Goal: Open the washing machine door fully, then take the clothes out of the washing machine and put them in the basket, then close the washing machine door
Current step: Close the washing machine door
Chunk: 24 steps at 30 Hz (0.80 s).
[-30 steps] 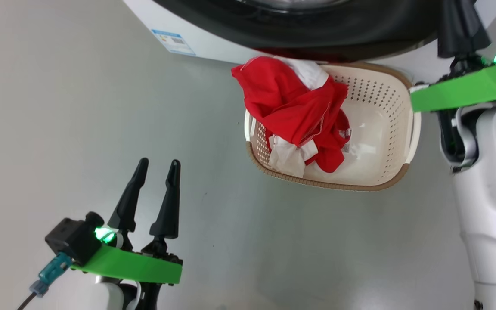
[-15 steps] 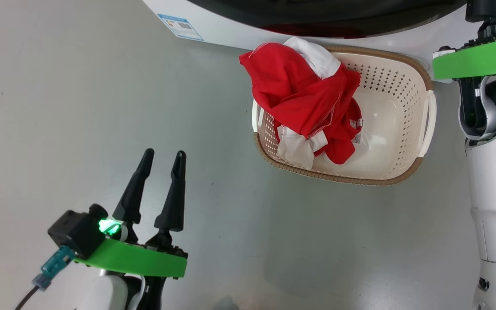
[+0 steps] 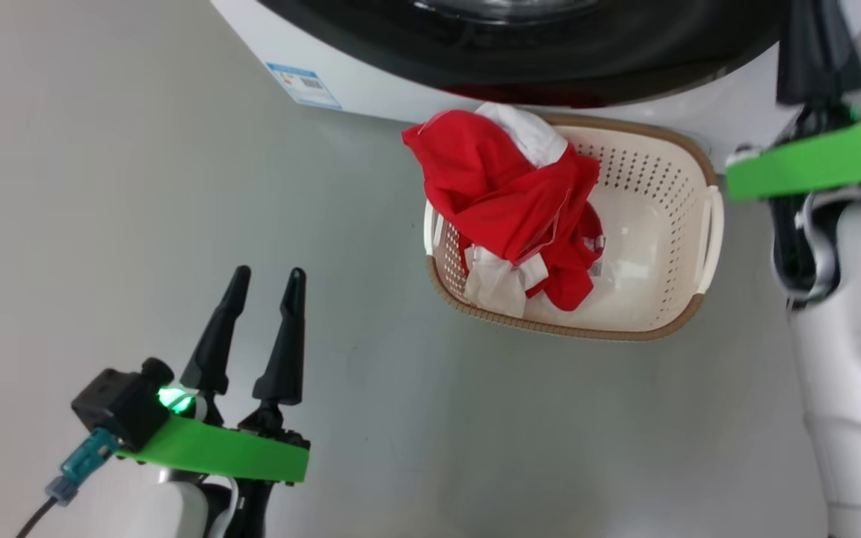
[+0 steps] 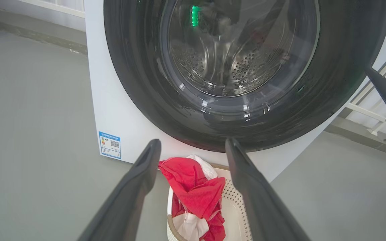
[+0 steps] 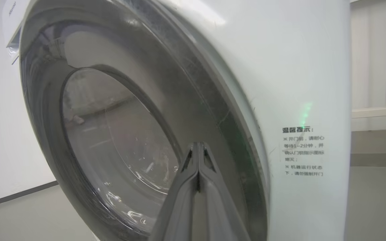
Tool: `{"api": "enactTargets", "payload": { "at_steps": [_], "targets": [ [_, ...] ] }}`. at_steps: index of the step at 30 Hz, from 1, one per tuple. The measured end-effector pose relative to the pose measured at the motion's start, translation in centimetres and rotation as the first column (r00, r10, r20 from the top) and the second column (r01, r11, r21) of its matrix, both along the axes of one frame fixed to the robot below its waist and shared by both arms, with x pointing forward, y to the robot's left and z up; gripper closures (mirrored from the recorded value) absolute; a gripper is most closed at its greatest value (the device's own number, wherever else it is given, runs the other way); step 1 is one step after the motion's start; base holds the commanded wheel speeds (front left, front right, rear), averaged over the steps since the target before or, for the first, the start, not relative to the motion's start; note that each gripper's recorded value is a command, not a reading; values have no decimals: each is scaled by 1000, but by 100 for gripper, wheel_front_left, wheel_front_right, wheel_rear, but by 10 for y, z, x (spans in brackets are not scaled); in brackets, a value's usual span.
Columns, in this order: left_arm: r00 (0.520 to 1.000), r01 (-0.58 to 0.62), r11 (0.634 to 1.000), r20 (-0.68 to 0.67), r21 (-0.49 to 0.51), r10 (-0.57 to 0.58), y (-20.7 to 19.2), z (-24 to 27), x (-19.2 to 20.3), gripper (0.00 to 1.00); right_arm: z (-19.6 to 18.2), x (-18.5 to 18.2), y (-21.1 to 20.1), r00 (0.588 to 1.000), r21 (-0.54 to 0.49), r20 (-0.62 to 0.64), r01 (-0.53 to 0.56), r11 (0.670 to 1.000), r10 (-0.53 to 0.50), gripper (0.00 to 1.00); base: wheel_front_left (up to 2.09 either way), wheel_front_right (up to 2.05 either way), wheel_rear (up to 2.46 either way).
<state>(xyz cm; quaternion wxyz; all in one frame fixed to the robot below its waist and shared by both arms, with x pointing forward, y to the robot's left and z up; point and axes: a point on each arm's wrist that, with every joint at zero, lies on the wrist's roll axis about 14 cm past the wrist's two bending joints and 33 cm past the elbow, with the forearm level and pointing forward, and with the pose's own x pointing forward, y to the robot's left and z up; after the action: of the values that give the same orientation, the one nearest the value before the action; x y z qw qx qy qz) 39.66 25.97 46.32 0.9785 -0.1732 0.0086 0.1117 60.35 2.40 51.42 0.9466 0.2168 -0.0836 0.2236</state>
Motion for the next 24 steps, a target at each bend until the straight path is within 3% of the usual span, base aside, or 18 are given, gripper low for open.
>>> {"api": "enactTargets", "payload": {
  "at_steps": [3,5,7,8,9,24],
  "targets": [
    [1000,-1,1000,7,10,1,3,4,-4,0,-7,-16,-4,1000,-21,-24,-7,1000,6,100,0,0,0],
    [1000,0,1000,7,13,0,3,5,-9,0,-10,-27,-5,999,-38,-32,-18,999,16,73,0,0,0],
    [1000,0,1000,7,19,0,5,6,-13,0,-13,-38,-8,999,-51,-45,-24,998,21,53,0,0,0],
    [1000,-1,1000,7,21,0,6,7,-15,0,-15,-43,-9,998,-58,-50,-27,998,24,15,0,0,0],
    [1000,1,1000,5,24,-1,6,7,-16,0,-16,-49,-10,998,-67,-55,-32,997,28,0,0,0,0],
    [999,48,998,17,29,-48,-3,11,-26,0,-29,-105,-58,990,-98,-130,33,995,-46,0,0,0,0]
  ]
}}
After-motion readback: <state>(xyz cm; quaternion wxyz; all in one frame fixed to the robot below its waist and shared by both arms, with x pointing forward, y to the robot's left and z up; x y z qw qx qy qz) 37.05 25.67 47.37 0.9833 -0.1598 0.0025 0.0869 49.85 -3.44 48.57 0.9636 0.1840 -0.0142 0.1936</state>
